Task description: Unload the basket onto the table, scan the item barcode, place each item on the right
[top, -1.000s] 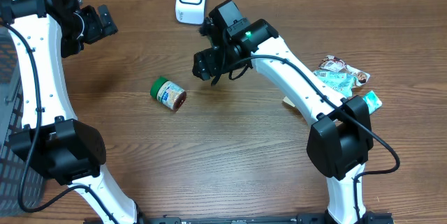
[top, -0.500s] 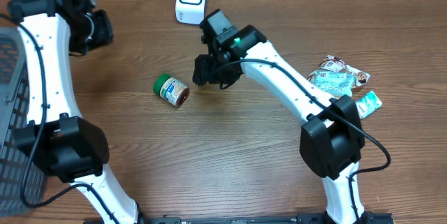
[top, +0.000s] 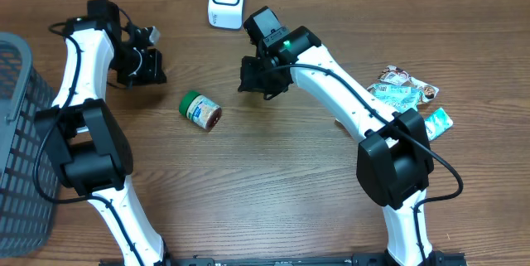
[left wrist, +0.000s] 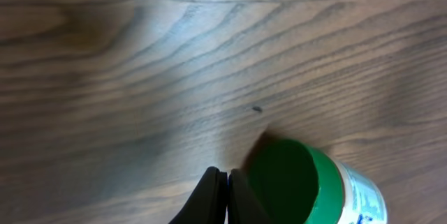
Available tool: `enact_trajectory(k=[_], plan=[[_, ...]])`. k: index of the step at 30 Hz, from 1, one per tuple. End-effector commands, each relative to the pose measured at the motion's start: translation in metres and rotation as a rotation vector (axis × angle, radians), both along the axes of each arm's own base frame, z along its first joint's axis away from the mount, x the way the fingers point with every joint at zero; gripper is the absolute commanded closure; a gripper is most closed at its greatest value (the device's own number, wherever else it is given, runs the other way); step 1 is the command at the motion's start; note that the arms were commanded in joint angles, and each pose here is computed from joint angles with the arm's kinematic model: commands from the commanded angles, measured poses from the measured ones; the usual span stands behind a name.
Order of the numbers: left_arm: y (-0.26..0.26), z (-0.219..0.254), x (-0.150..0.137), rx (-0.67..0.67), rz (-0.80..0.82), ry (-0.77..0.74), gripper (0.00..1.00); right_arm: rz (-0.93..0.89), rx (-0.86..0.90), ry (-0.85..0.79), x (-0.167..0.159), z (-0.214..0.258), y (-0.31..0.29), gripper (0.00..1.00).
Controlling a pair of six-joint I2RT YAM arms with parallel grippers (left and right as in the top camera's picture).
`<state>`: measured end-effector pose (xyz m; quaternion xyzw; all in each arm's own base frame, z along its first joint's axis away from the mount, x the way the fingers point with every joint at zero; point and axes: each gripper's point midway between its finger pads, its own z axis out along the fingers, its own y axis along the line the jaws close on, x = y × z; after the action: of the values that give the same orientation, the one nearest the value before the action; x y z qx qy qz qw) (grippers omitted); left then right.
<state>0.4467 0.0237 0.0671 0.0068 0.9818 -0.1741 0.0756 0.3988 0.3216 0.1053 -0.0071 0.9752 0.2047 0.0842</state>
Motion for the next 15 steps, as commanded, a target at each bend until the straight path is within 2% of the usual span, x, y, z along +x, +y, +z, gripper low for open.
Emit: enact_trajectory(k=[1,7,15], plan=[[-0.018,-0.019,-0.004,-0.072,-0.064,0.005,0.96,-0.005,0.028,-0.015,-0.005,0.002,0.023,0.79],[-0.031,-0.035,-0.01,-0.082,-0.09,0.046,0.96,0.001,0.06,-0.009,-0.012,-0.013,0.052,0.89],[-0.05,-0.054,-0.007,-0.083,-0.129,0.06,0.96,0.035,0.066,-0.003,-0.02,-0.027,0.07,0.92]])
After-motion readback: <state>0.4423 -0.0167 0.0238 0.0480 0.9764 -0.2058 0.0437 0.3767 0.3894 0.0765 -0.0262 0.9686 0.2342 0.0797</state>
